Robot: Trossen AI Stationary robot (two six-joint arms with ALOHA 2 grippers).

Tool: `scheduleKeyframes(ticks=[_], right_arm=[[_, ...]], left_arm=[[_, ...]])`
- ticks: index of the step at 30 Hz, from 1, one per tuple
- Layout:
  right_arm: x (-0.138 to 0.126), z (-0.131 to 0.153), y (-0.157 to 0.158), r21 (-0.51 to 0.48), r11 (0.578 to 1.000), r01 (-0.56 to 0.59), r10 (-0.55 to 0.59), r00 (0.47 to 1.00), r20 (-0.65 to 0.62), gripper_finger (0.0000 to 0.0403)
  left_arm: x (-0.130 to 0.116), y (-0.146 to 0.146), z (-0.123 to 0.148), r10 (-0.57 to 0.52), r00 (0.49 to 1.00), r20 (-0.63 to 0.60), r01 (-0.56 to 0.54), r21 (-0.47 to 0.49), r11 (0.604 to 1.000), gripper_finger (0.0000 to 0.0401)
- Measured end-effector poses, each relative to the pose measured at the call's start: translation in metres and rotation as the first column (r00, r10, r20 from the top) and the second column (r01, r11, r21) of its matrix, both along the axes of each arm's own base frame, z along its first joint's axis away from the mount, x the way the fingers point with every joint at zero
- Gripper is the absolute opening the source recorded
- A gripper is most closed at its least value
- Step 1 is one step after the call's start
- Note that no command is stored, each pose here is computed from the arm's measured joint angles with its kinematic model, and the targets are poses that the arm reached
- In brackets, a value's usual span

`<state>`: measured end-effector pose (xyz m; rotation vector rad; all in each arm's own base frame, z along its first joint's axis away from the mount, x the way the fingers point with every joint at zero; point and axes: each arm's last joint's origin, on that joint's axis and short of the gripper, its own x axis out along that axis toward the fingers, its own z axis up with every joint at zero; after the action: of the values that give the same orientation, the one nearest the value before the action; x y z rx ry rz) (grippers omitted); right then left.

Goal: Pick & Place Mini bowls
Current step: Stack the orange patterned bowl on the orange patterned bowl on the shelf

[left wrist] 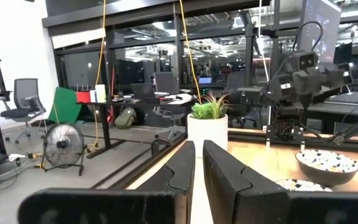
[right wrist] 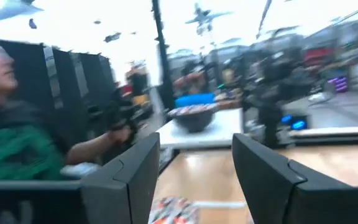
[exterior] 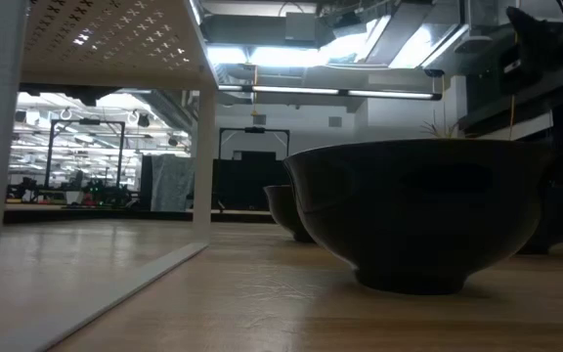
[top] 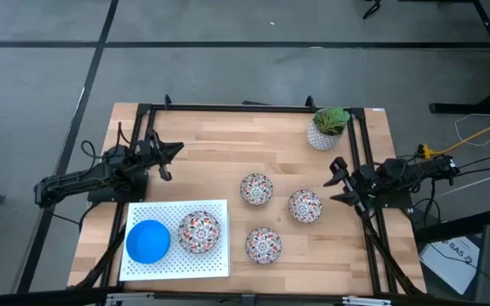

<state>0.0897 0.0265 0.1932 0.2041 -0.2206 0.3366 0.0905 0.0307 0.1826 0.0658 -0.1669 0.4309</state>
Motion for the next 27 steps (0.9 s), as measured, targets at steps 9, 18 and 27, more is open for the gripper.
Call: scheduleKeyframes(ticks=[9,18,27], right_arm=[[0.0,0.009,-0.005,0.073,0.985,0.156,-0.161,0.985,0.069,0.02],[0.015,0.027,-0.001,-0.003,0.981,0.196,-0.195,0.979,0.061,0.02],[0.056,0.077,0.011,-0.233,0.957,0.174,-0.19,0.981,-0.049,0.02]], left_arm=[[0.0,0.0,-0.002,0.004,1.0,-0.03,-0.004,0.013,1.0,0.003],[0.0,0.0,-0.003,0.004,0.999,-0.038,-0.004,0.009,1.0,0.0029],[0.001,0.0,-0.004,0.006,0.999,-0.048,-0.006,0.005,1.0,0.0027]])
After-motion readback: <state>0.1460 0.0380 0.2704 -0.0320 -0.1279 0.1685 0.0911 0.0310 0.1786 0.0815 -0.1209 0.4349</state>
